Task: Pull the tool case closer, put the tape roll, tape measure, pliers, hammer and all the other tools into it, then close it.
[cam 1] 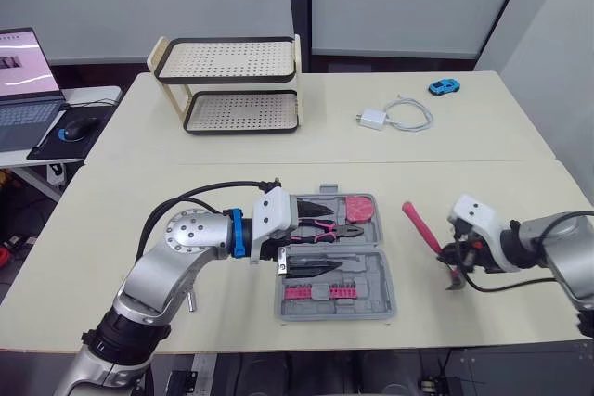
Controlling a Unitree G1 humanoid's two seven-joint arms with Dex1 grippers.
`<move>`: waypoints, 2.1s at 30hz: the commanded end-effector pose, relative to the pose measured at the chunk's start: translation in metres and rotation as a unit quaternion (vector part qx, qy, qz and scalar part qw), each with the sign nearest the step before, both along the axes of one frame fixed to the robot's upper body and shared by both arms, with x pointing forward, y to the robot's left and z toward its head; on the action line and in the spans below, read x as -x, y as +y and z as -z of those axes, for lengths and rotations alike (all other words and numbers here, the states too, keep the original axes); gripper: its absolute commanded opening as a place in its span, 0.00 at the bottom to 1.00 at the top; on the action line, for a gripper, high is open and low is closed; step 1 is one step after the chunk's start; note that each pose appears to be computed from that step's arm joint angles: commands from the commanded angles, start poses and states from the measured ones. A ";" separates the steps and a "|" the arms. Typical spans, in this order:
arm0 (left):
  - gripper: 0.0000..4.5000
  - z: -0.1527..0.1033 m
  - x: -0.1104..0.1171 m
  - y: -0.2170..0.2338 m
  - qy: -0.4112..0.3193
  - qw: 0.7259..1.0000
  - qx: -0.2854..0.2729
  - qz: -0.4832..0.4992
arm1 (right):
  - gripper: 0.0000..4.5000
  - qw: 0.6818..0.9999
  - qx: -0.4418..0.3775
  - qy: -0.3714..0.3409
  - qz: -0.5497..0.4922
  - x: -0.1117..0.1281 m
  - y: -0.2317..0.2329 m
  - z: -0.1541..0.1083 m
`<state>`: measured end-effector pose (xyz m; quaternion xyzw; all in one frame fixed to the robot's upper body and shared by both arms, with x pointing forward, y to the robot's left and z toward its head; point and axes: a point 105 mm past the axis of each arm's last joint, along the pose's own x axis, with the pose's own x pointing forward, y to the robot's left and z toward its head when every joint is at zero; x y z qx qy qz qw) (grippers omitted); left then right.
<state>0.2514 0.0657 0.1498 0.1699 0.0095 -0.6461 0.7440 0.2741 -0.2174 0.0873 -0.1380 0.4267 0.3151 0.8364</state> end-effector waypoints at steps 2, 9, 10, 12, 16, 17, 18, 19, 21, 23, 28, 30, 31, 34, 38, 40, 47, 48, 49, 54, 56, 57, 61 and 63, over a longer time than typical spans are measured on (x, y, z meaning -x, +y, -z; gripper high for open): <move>1.00 -0.004 0.005 -0.004 -0.013 1.000 0.001 0.017 | 0.03 0.994 0.020 -0.016 0.105 -0.001 -0.002 0.000; 1.00 -0.004 0.006 -0.005 -0.012 1.000 0.001 0.018 | 0.03 0.984 0.027 -0.023 0.175 0.008 0.010 0.017; 1.00 -0.004 0.006 -0.005 -0.011 1.000 0.002 0.018 | 0.03 0.983 0.028 -0.025 0.180 0.008 0.012 0.018; 1.00 -0.004 0.006 -0.005 -0.010 1.000 0.002 0.018 | 0.03 0.981 0.030 -0.030 0.188 0.008 0.013 0.020; 1.00 -0.004 0.005 -0.005 -0.010 1.000 0.001 0.019 | 0.03 0.979 0.033 -0.030 0.199 0.009 0.016 0.026; 1.00 -0.004 0.005 -0.006 -0.010 1.000 0.001 0.019 | 0.03 0.979 0.037 -0.033 0.200 0.008 0.015 0.027; 1.00 -0.004 0.005 -0.006 -0.010 1.000 0.001 0.019 | 0.03 0.977 0.040 -0.037 0.205 0.006 0.014 0.029; 1.00 -0.004 0.005 -0.006 -0.010 1.000 0.001 0.019 | 0.03 0.976 0.043 -0.040 0.207 0.004 0.014 0.030; 1.00 -0.004 0.006 -0.006 -0.010 1.000 0.001 0.020 | 0.03 0.973 0.048 -0.047 0.219 0.001 0.011 0.032; 1.00 -0.004 0.006 -0.006 -0.010 1.000 0.000 0.020 | 0.03 0.973 0.044 -0.049 0.223 -0.001 0.012 0.032; 1.00 -0.004 0.005 -0.006 -0.010 1.000 -0.001 0.020 | 0.25 0.974 0.029 -0.060 0.215 -0.004 0.017 0.028; 1.00 -0.004 0.006 -0.006 -0.011 1.000 -0.001 0.020 | 0.40 0.975 0.025 -0.068 0.209 -0.005 0.017 0.023; 1.00 -0.004 0.006 -0.006 -0.011 1.000 0.000 0.019 | 0.48 0.976 0.025 -0.077 0.204 -0.005 0.016 0.018; 1.00 -0.004 0.006 -0.005 -0.010 1.000 -0.001 0.019 | 0.72 0.978 0.015 -0.096 0.183 -0.001 0.013 0.000; 1.00 -0.005 0.008 -0.006 -0.013 1.000 0.008 0.024 | 0.80 0.985 -0.004 -0.120 0.128 0.014 0.016 -0.016; 1.00 -0.008 0.010 -0.009 -0.014 0.999 0.019 0.034 | 0.80 0.984 -0.010 -0.144 0.107 0.020 0.015 -0.018; 1.00 -0.011 0.013 -0.012 -0.011 0.998 0.027 0.050 | 0.80 0.972 -0.039 -0.218 0.081 0.033 0.012 -0.009; 1.00 -0.010 0.013 -0.012 -0.012 0.998 0.025 0.051 | 0.80 0.971 -0.040 -0.218 0.089 0.034 0.010 -0.002; 1.00 -0.010 0.013 -0.013 -0.012 0.998 0.024 0.052 | 0.80 0.970 -0.044 -0.219 0.098 0.035 0.010 0.004; 1.00 -0.009 0.013 -0.012 -0.013 0.998 0.017 0.056 | 0.80 0.969 -0.032 -0.224 0.093 0.031 0.009 0.020; 1.00 -0.008 0.011 -0.011 -0.016 0.998 0.012 0.052 | 0.80 0.970 -0.036 -0.221 0.095 0.026 0.013 0.022; 1.00 -0.007 0.011 -0.011 -0.017 0.998 0.010 0.052 | 0.80 0.970 -0.039 -0.220 0.096 0.024 0.015 0.021; 1.00 -0.008 0.011 -0.012 -0.016 0.998 0.010 0.053 | 0.80 0.973 -0.047 -0.203 0.103 0.019 0.023 0.020; 1.00 -0.009 0.012 -0.012 -0.017 0.998 0.010 0.053 | 0.80 0.973 -0.048 -0.198 0.109 0.018 0.026 0.020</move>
